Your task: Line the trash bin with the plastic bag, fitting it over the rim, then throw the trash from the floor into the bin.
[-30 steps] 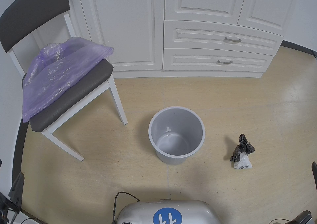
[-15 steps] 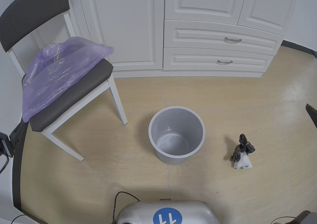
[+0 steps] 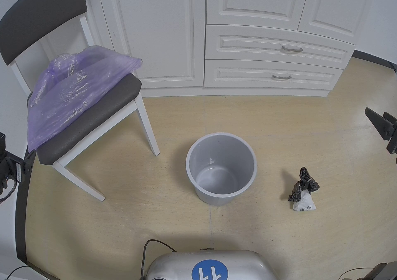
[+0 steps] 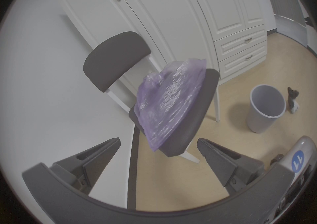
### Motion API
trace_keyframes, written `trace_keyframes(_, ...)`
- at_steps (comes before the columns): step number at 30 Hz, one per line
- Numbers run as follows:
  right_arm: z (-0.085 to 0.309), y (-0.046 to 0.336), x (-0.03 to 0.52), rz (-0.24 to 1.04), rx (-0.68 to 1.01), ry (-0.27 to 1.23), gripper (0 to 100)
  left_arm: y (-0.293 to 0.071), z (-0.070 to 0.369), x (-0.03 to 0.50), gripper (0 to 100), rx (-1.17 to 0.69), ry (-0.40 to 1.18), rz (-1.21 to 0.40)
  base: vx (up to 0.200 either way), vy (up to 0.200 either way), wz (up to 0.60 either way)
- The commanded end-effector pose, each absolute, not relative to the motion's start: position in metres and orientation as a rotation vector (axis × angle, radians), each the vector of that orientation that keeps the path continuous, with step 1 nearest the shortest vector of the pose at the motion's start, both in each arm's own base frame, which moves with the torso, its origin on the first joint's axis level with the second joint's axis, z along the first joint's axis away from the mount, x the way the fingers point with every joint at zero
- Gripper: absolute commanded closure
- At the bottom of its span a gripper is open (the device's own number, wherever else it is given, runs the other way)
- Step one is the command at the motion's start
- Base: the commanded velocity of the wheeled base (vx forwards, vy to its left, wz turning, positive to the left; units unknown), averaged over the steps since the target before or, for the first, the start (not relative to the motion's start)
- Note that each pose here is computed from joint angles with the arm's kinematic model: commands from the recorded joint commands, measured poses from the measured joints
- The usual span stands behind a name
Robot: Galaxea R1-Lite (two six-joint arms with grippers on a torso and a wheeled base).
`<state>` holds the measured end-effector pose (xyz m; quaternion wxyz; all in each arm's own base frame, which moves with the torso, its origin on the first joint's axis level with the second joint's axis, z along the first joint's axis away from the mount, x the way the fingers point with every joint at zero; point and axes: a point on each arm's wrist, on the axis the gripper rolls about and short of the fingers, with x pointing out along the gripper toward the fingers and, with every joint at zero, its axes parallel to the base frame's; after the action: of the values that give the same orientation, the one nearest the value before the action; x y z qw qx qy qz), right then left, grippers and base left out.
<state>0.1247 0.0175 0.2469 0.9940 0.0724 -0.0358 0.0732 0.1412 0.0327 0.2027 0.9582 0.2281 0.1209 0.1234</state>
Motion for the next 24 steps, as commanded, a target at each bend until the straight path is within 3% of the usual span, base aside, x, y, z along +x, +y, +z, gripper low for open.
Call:
trace_keyframes(1, 0.239, 0.021, 0.149, 0.124, 0.156, -0.026, 0, 0.042, 0.197, 0.163, 0, 0.464, 0.293, 0.308, 0.0, 0.0, 0.0)
trace_keyframes(6, 0.238, 0.022, 0.154, 0.121, 0.16, -0.032, 0, 0.056, 0.194, 0.164, 0, 0.452, 0.319, 0.369, 0.0, 0.0, 0.0)
trace_keyframes(11, 0.238, 0.021, 0.154, 0.118, 0.158, -0.029, 0, 0.08, 0.17, 0.179, 0, 0.381, 0.399, 0.234, 0.0, 0.0, 0.0)
trace_keyframes(17, 0.241, 0.02, 0.155, 0.108, 0.159, -0.042, 0, 0.084, 0.15, 0.21, 0, 0.373, 0.418, 0.158, 0.0, 0.0, 0.0)
trace_keyframes(24, 0.248, 0.011, 0.156, 0.067, 0.161, -0.067, 0, 0.079, 0.143, 0.249, 0, 0.436, 0.337, 0.266, 0.0, 0.0, 0.0)
